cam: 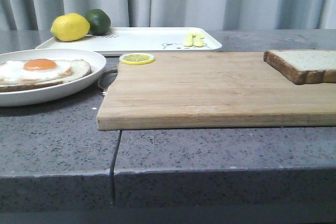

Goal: Place bread and move sandwich to tray

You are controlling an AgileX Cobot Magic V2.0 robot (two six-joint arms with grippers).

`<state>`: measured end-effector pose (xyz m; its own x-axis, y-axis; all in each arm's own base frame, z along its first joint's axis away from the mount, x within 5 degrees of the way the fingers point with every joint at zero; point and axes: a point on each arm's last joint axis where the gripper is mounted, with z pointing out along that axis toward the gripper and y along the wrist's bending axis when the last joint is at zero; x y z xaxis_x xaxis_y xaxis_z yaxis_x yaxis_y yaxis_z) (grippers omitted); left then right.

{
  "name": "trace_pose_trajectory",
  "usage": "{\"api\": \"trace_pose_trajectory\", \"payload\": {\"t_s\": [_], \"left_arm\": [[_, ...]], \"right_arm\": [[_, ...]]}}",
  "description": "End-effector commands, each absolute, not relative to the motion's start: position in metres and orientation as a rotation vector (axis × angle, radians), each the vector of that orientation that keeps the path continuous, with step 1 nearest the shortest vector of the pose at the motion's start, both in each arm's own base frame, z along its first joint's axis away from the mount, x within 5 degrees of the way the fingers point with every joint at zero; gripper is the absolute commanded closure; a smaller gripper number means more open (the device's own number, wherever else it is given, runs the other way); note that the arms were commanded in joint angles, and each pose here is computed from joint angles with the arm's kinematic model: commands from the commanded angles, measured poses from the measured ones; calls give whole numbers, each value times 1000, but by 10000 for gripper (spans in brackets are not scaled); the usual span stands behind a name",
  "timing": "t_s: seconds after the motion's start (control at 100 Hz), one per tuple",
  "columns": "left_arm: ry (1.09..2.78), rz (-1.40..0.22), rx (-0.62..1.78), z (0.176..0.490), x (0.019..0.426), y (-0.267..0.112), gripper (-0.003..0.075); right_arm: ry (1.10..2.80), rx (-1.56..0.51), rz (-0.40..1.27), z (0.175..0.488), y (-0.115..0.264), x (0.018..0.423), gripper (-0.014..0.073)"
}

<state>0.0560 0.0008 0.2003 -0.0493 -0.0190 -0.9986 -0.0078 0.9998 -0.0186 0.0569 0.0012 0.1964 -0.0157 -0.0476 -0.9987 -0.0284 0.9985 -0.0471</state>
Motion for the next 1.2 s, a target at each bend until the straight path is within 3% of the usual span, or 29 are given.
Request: {"api": "trace_pose_trajectory", "payload": {"t_s": [0.0, 0.74, 0.88, 1.07, 1.19], "left_arm": [[1519, -26, -17, 204, 54, 0, 739], [1495, -28, -15, 207, 54, 0, 739], [1405, -42, -18, 217, 53, -1, 739], [1344, -113, -78, 245, 46, 0, 739], [1383, -183, -124, 269, 41, -1, 739]], "right_arm": [[1486, -66, -19, 205, 2, 55, 711], [1486, -66, -19, 205, 2, 55, 711], [1389, -71, -10, 214, 3, 54, 711], [1072, -19, 81, 247, 4, 43, 711], [1059, -11, 80, 273, 3, 36, 711]]}}
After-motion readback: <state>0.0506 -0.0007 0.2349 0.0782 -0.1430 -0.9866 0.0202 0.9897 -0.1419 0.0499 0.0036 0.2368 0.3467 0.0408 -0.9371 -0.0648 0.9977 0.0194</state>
